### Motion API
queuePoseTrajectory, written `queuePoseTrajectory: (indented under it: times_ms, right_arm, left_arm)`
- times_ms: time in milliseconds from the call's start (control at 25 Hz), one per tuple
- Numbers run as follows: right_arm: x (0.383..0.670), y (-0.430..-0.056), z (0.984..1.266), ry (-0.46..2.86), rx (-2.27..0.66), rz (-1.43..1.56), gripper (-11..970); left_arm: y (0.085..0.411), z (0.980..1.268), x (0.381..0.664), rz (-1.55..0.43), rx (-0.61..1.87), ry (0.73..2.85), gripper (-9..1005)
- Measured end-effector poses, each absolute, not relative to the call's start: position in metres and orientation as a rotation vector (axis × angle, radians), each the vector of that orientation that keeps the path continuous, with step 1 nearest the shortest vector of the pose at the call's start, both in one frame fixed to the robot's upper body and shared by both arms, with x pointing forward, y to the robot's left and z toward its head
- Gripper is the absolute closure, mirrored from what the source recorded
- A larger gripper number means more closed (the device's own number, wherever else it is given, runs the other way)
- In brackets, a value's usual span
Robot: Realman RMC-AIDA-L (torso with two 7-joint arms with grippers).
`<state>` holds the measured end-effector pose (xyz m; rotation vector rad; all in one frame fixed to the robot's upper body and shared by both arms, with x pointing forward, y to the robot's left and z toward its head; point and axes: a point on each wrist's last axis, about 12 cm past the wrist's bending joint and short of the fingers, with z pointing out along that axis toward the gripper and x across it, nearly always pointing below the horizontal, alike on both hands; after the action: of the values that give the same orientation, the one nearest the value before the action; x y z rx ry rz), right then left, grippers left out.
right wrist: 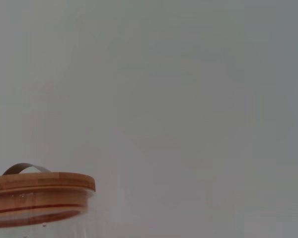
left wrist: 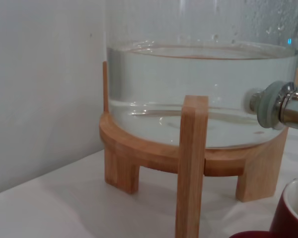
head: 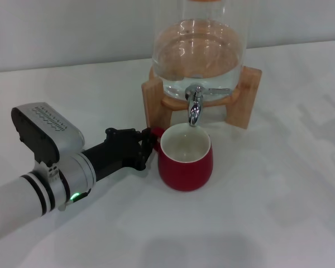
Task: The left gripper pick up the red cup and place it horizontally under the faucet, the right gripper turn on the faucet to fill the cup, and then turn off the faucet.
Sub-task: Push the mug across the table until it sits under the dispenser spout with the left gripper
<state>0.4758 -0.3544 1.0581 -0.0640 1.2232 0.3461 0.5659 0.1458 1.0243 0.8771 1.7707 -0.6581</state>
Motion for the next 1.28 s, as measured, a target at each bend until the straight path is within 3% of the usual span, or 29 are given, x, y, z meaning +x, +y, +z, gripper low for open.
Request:
queuePoseTrajectory:
  times_ms: [400,1280]
  right_arm:
    - [0.4755,-0.3545,1.0581,1.223,-0.064,0.346,192]
    - [0.4746,-0.353,1.0584,1.218,-0.074,0.356,192]
  left_arm:
    - [0.1442,1.0248,0.5655,-0.664,0.877,1.769,886]
    - [0.1455,1.0229,0.5648,-0.663,0.857,1.787,684]
